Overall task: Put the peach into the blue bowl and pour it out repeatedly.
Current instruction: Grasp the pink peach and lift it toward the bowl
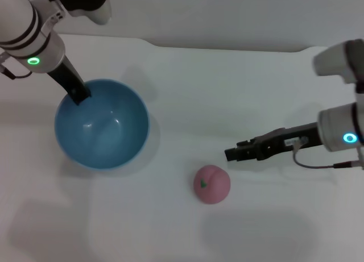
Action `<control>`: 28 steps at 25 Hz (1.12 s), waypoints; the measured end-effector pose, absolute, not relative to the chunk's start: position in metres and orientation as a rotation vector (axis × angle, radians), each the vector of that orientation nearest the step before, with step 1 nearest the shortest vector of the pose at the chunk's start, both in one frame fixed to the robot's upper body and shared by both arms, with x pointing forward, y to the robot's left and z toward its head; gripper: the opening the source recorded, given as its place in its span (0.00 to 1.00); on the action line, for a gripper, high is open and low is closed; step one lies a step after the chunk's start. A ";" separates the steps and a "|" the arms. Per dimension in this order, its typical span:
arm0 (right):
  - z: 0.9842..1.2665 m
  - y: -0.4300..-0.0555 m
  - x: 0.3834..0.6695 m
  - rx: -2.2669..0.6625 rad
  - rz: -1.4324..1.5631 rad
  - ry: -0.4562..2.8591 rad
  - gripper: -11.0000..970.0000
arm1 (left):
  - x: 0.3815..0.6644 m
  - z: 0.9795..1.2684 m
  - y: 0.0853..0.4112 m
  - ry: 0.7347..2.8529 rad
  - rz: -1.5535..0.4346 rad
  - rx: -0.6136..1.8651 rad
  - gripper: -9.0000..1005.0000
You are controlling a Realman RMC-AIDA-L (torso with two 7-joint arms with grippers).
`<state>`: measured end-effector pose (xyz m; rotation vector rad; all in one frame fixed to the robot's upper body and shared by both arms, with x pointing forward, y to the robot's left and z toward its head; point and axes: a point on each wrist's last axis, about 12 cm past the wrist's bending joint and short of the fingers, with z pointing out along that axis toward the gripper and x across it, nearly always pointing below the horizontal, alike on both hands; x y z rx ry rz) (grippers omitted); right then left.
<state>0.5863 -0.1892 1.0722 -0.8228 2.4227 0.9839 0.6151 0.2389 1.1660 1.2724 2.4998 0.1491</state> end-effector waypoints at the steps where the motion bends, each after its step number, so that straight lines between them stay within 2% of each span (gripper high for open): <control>1: 1.072 -0.185 0.587 -0.834 0.963 2.439 0.51 | 0.614 1.165 0.239 2.505 0.147 1.275 0.01; 11: 1.076 -0.155 0.583 -0.905 0.983 2.467 0.51 | 0.610 1.155 0.235 2.516 0.143 1.312 0.01; 28: 1.057 -0.144 0.575 -0.942 0.874 2.539 0.51 | 0.606 1.159 0.223 2.530 0.078 1.374 0.01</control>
